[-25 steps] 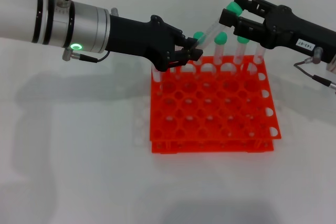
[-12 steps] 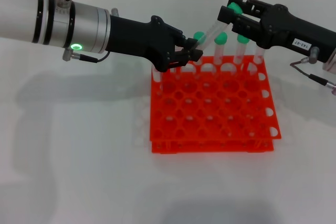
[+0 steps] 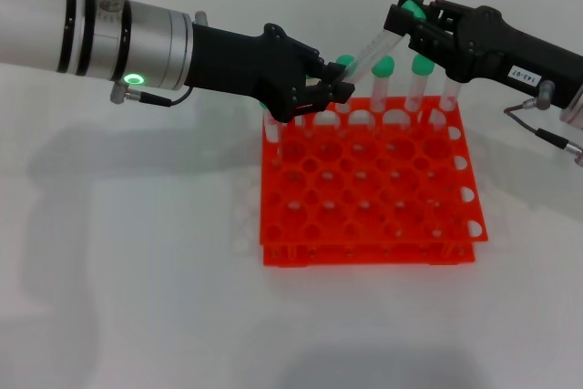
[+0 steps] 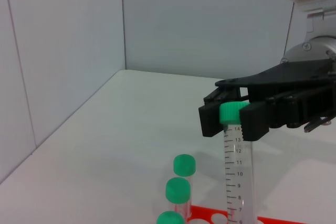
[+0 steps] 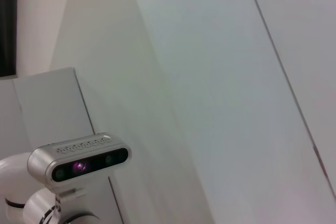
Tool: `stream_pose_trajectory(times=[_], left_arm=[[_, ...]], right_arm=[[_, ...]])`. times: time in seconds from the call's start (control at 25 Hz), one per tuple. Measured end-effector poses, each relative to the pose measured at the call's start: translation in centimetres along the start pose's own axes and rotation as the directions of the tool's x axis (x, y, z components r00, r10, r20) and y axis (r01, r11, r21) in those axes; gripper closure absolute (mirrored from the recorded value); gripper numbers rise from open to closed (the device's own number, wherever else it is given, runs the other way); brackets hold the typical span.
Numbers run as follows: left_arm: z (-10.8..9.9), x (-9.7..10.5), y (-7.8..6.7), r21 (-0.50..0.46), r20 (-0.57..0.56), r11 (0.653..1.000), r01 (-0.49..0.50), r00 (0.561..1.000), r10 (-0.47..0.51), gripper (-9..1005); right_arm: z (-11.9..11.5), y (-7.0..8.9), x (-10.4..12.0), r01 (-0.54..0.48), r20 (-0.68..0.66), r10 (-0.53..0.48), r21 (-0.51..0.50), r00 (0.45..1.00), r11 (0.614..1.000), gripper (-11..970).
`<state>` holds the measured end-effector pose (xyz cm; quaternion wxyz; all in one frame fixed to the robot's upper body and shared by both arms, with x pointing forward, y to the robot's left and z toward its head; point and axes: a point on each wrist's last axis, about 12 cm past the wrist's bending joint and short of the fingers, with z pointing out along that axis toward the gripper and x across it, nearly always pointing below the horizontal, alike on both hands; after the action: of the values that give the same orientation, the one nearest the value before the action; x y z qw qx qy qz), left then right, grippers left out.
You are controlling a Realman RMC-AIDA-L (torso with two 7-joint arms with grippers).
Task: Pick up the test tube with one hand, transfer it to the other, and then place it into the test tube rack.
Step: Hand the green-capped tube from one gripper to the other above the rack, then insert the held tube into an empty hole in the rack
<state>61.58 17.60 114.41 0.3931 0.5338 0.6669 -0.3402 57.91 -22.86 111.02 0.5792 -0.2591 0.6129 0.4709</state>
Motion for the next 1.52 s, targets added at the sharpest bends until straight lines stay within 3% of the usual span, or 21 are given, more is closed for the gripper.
stream_pose_trajectory(times=[0.72, 0.96, 1.24, 1.52], left_arm=[[0.6, -0.3, -0.2, 0.014, -0.028, 0.993, 0.121, 0.992, -0.121, 709], [-0.5, -1.5, -0.1, -0.008, -0.043, 0.983, 0.186, 0.982, -0.186, 460], [-4.6, -3.9, -1.9, -0.032, -0.073, 0.978, 0.207, 0.975, -0.209, 122], [-9.8, -5.4, -5.3, -0.152, -0.079, 0.954, 0.258, 0.959, -0.272, 123]], right_arm=[[-0.6, 0.2, 0.1, -0.013, 0.010, 0.013, -0.006, 1.000, 1.000, 699], [-0.7, 0.2, 0.1, -0.011, 0.002, 0.011, -0.009, 1.000, 1.000, 700], [-1.2, 0.2, 0.2, -0.008, -0.010, 0.008, -0.008, 1.000, 1.000, 700], [-1.0, 0.1, -0.7, 0.032, -0.052, -0.035, -0.046, 0.998, 0.998, 700]])
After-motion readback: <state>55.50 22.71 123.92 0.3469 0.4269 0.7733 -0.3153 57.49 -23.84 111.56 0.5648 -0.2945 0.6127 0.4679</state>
